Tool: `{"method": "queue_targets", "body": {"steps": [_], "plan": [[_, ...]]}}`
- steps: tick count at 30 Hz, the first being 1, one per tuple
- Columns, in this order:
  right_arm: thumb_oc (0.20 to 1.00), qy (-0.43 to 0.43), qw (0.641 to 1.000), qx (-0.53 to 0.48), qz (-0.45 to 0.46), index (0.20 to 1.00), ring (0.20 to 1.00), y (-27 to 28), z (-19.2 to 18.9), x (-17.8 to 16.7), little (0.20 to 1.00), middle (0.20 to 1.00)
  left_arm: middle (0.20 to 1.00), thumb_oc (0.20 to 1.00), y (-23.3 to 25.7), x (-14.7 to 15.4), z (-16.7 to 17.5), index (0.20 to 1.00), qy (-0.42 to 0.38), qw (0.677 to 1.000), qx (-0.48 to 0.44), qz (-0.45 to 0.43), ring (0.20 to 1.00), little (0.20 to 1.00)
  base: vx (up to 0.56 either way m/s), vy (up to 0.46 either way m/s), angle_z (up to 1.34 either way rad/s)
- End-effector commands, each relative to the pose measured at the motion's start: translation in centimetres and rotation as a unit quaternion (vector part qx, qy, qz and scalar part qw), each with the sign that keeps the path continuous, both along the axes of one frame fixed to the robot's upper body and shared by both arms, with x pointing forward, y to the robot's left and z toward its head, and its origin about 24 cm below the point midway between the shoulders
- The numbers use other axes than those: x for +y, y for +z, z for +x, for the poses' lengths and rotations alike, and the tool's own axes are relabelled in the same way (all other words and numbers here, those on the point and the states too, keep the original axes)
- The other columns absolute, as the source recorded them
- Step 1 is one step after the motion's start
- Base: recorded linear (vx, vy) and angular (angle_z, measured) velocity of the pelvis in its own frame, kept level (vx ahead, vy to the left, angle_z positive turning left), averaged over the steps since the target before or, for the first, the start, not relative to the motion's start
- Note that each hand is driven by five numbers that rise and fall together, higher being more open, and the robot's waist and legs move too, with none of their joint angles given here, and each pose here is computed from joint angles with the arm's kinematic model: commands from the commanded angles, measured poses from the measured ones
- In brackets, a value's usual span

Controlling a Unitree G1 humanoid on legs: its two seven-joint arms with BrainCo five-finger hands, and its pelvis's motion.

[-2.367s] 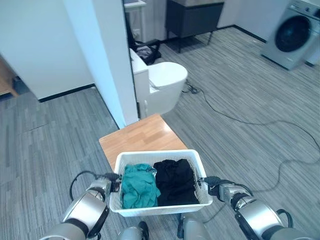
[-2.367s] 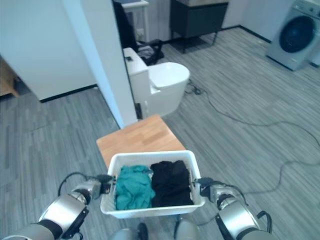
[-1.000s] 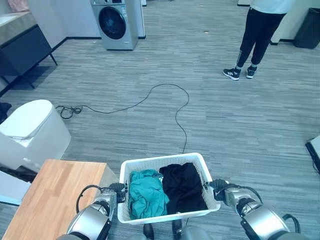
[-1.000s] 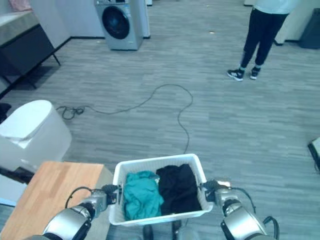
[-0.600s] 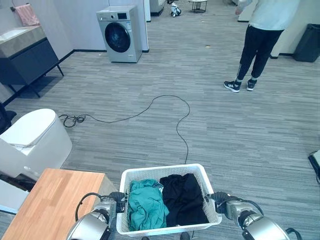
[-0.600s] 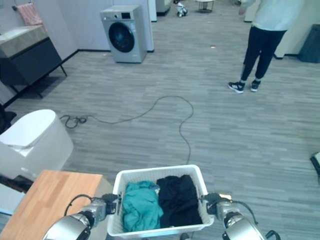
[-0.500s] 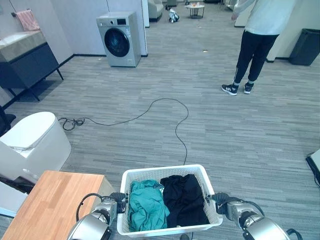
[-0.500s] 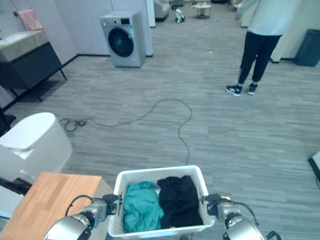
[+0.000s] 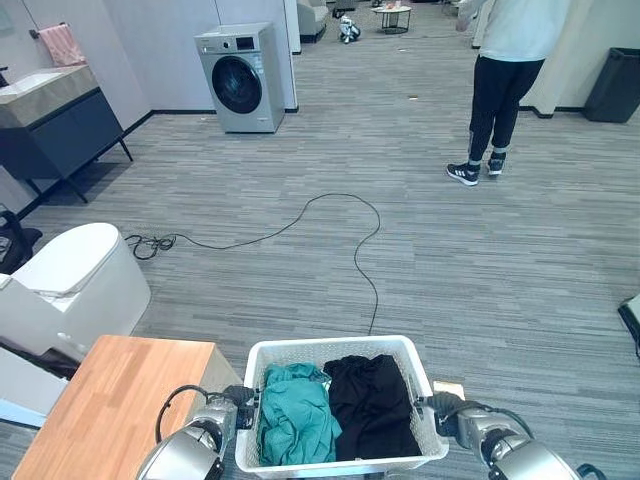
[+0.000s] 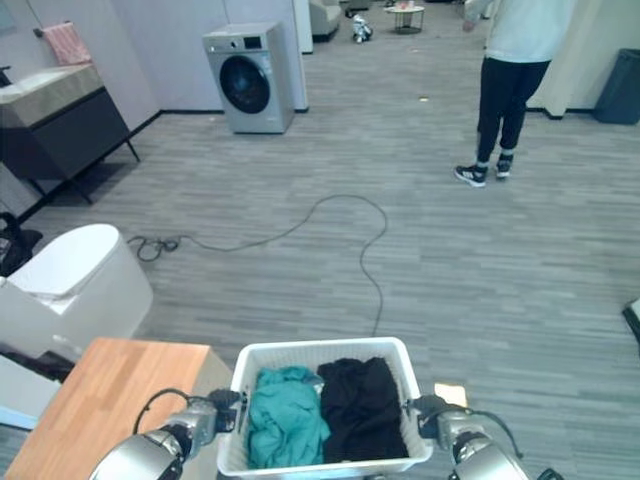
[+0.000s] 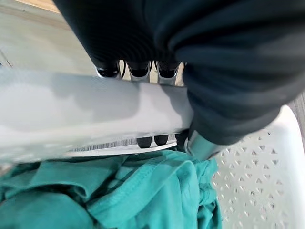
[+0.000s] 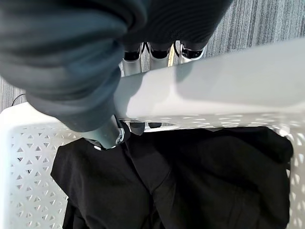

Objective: Grab the laundry basket,head to the washer,open it,put in the laundry and shut it.

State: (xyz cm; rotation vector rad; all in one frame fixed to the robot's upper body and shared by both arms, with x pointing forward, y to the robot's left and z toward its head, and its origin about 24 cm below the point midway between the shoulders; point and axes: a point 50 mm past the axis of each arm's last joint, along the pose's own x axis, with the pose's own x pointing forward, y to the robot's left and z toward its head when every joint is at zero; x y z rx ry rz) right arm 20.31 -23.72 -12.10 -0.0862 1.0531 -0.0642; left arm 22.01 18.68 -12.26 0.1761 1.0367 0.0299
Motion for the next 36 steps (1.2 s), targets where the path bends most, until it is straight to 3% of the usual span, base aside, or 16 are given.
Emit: {"method": "queue_targets", "body": {"steps": [1, 9, 17, 28, 36], "plan": [[0.2, 0.02, 0.992, -0.061, 0.105, 0.2, 0.2, 1.4, 3.8, 4.9, 0.2, 0.2, 0.2, 0.2, 2.9, -3.4, 4.7, 0.2, -0.014, 0.993, -0.087, -0.084, 0.2, 0.2, 0.08, 0.051, 0.13], [0.2, -0.009, 0.984, -0.109, 0.14, 0.2, 0.2, 2.3, 5.0, 5.4, 0.2, 0.2, 0.2, 0.2, 3.2, -2.6, 5.0, 0.2, 0.054, 0.986, -0.096, -0.125, 0.2, 0.2, 0.27, 0.012, 0.23], [0.2, -0.023, 0.994, -0.055, 0.096, 0.2, 0.2, 0.6, 1.9, 2.5, 0.2, 0.2, 0.2, 0.2, 0.8, -2.2, 1.6, 0.2, 0.094, 0.984, -0.04, -0.144, 0.2, 0.2, 0.46, -0.146, 0.44], [0.2, -0.013, 0.985, -0.122, 0.118, 0.2, 0.2, 2.1, 3.8, 3.7, 0.2, 0.2, 0.2, 0.2, 1.7, -2.4, 3.0, 0.2, 0.089, 0.984, -0.069, -0.138, 0.2, 0.2, 0.36, -0.078, 0.03], [0.2, 0.021, 0.988, -0.096, 0.117, 0.2, 0.2, 1.4, 3.5, 5.3, 0.2, 0.2, 0.2, 0.2, 0.7, -0.7, 1.3, 0.2, 0.118, 0.983, -0.048, -0.131, 0.2, 0.2, 0.46, 0.156, -0.78]]}}
